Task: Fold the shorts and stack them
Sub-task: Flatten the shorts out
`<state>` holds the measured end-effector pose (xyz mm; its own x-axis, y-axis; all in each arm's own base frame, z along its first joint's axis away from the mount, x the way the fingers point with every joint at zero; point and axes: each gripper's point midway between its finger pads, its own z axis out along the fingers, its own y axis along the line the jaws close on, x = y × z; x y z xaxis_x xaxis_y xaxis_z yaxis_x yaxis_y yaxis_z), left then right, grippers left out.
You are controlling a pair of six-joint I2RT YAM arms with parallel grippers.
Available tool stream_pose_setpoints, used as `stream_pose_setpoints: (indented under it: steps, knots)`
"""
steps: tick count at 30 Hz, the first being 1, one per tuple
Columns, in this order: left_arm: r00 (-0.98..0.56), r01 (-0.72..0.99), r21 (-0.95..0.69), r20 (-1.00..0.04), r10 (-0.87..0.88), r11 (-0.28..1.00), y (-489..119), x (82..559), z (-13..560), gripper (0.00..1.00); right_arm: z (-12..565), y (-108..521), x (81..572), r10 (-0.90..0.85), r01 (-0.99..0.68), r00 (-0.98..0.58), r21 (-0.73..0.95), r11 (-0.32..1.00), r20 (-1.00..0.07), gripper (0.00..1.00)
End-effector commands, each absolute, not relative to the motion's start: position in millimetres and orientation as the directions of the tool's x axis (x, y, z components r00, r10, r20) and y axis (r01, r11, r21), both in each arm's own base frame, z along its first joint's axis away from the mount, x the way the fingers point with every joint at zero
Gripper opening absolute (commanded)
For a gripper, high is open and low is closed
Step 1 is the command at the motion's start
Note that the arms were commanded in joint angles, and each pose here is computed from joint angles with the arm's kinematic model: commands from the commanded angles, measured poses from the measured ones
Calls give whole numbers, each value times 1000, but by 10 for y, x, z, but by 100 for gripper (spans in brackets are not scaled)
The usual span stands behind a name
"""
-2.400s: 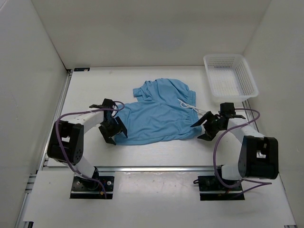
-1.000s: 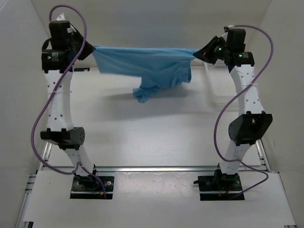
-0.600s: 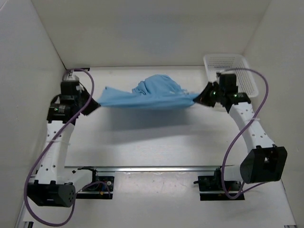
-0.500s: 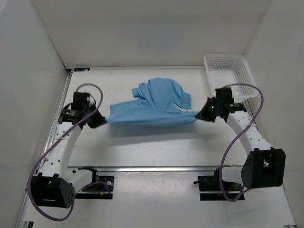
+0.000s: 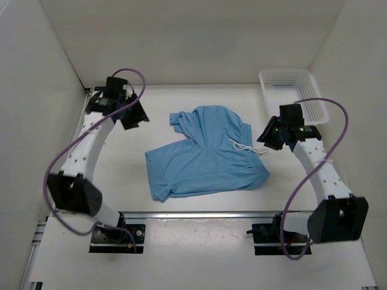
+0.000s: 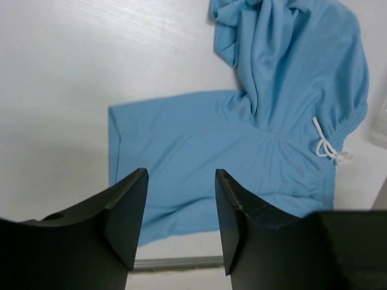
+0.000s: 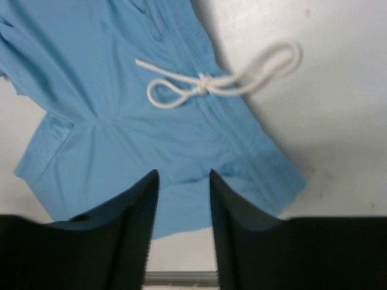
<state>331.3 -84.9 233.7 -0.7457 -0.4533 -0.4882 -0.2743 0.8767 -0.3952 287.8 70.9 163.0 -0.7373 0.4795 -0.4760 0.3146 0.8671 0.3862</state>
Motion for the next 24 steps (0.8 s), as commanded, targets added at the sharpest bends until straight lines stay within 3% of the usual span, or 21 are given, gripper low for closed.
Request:
stream_pose_setpoints:
  steps: [1, 2, 4, 5, 6, 7, 8, 11, 13, 20, 24]
  knots:
    - [-785, -193, -322, -516, -342, 927, -1083, 3833, 2247, 58, 1722, 726, 3265, 447, 291, -738, 359, 887, -505, 37]
    - [-825, -203, -292, -464, -324, 934, -1170, 3996, 1972, 56, 1728, 747, 3463, 431, 284, -752, 344, 895, -500, 25]
    - [-829, -155, -295, -480, -286, 943, -1392, 4251, 2046, 56, 1866, 777, 3753, 412, 263, -750, 339, 903, -517, 7]
    - [-835, -150, -284, -477, -275, 947, -1458, 4342, 1996, 60, 1644, 777, 3891, 408, 291, -782, 304, 907, -472, 7]
    - [-868, -148, -258, -429, -250, 955, -1582, 4439, 1705, 74, 1592, 807, 3955, 384, 282, -801, 278, 918, -458, 7]
    - [-861, -118, -273, -450, -235, 955, -1685, 4554, 1816, 81, 1547, 820, 4044, 383, 286, -809, 271, 919, -446, 11]
    - [-869, -106, -280, -441, -225, 954, -1770, 4603, 1771, 84, 1499, 884, 4247, 362, 269, -820, 261, 927, -442, 22]
    - [-882, -87, -273, -427, -201, 958, -1968, 4800, 1541, 85, 1342, 992, 4499, 329, 259, -848, 218, 941, -416, 47]
    - [-892, -82, -265, -412, -189, 961, -2059, 4888, 1368, 85, 1262, 1064, 4594, 309, 243, -861, 206, 948, -403, 56]
    - [-912, -90, -251, -368, -181, 964, -2149, 5087, 874, 83, 719, 1230, 4899, 268, 230, -899, 149, 962, -346, 58]
    - [-917, -93, -267, -352, -187, 959, -2211, 5147, 720, 74, 614, 1235, 4918, 267, 233, -906, 140, 962, -328, 40]
